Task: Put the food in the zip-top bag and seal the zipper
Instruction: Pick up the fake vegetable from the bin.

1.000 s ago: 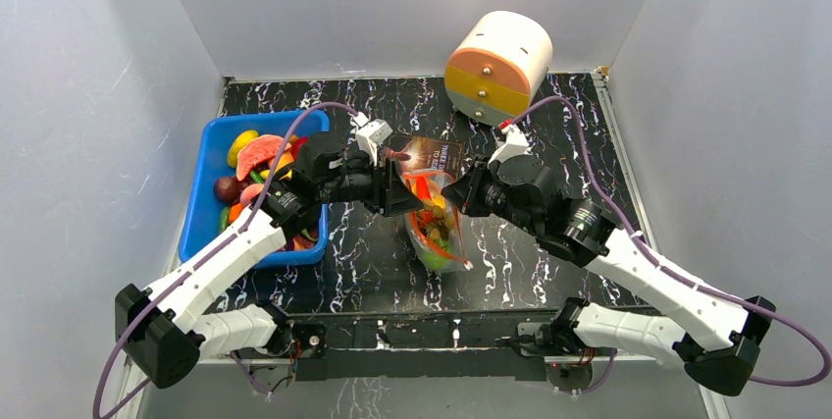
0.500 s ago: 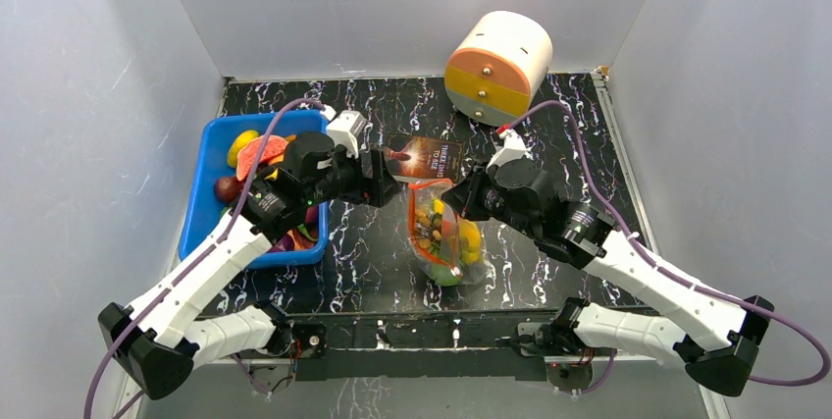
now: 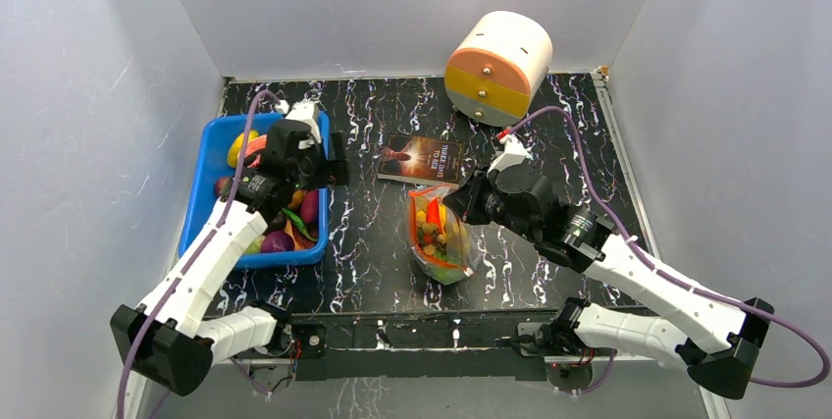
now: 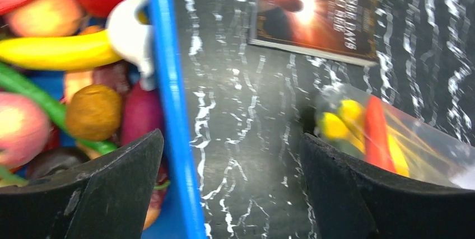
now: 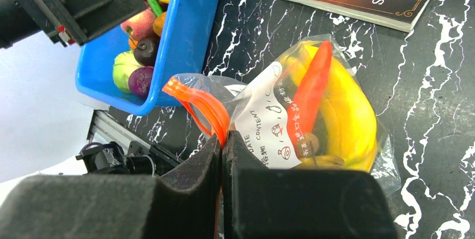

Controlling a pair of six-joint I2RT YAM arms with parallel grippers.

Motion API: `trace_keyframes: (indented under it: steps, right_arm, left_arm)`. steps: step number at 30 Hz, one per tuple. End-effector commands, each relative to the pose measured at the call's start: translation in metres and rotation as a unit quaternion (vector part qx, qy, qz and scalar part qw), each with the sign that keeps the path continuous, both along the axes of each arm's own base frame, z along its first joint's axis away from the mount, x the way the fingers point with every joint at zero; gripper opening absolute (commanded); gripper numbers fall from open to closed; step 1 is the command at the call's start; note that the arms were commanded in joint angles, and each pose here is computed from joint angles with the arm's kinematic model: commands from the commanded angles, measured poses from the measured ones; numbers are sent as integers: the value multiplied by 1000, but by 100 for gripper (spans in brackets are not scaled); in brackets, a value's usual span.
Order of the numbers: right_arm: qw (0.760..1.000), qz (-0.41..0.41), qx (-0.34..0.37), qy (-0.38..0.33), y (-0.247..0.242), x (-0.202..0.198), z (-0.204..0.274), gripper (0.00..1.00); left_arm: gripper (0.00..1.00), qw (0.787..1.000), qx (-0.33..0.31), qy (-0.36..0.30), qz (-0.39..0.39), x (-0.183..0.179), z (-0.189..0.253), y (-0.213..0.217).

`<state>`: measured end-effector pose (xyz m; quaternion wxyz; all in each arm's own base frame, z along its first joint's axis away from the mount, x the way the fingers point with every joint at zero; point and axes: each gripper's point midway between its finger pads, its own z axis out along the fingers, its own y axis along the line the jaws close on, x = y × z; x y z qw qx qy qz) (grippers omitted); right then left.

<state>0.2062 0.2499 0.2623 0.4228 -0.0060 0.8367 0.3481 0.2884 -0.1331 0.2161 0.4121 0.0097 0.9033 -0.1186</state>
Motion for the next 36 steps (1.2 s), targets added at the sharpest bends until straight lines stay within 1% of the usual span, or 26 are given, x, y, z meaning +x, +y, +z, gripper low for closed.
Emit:
trace_keyframes:
  steps: [1,7,14,25,36]
  right_arm:
    - [998,0,47,-45,3,3,32,0]
    - [998,2,49,-49,3,3,35,0]
    - [998,1,46,-47,2,3,35,0]
    - [997,7,54,-46,5,1,39,0]
    - [997,7,56,-46,4,0,37,0]
  left_arm:
    - [88,998,-10,10,65,6,-10,33]
    - [75,986,-26,24,161,16,-31,71]
    - [69,968,-2,27,248,19,-54,112]
    - [63,958,31,47,282,25,-91,132]
    - [61,952,42,76,292,24,-117,138]
